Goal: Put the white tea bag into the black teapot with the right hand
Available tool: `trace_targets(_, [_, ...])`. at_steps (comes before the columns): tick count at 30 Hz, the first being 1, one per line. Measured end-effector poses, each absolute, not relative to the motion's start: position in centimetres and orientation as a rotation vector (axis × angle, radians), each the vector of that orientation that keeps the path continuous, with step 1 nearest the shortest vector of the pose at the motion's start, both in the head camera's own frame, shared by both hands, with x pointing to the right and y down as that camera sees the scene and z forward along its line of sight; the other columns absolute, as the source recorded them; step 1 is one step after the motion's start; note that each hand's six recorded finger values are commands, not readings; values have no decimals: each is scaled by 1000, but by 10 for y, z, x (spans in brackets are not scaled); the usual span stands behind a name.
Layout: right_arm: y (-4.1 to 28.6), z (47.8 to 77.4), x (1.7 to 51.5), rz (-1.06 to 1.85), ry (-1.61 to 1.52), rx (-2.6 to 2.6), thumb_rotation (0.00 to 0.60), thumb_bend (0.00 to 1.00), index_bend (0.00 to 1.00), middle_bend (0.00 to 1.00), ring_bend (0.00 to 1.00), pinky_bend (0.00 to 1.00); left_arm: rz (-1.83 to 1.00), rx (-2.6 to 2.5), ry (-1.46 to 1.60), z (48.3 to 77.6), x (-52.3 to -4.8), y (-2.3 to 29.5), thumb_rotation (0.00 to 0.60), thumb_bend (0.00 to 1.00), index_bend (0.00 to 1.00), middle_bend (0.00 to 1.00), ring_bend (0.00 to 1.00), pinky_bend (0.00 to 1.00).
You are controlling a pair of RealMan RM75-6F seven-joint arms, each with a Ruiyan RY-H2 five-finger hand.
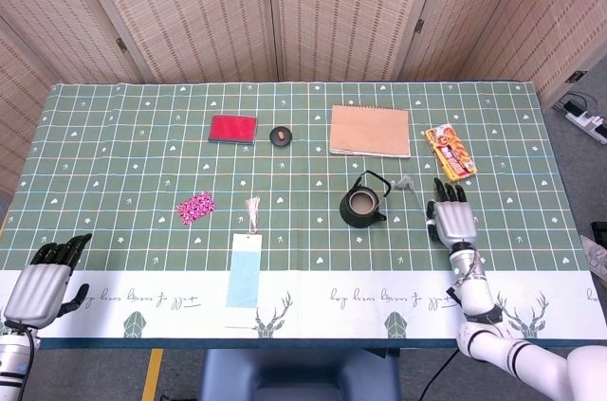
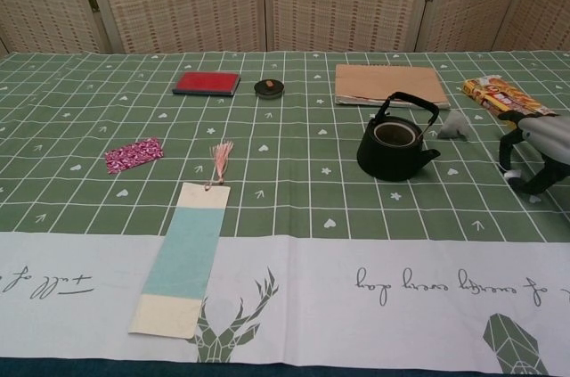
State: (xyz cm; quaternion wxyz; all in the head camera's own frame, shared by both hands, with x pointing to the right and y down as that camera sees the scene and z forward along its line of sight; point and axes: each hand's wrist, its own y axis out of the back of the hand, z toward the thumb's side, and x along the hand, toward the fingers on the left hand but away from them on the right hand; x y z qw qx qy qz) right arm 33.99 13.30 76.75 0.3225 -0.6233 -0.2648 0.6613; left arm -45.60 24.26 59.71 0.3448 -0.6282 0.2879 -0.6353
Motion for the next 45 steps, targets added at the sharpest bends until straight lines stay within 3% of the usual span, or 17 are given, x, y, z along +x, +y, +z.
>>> trace_targets(34, [131,764,343,1735,-705,-1617,600,423,623,15,0,0,-1628,-1643,748,597,-454,243,600,376,0,87,148,136])
trace_targets(45, [126,747,339,1689,-747,-1621,600,422,629,15,0,0,-1628,-1640,750,596,-455,242,600,375,0,88,148,137])
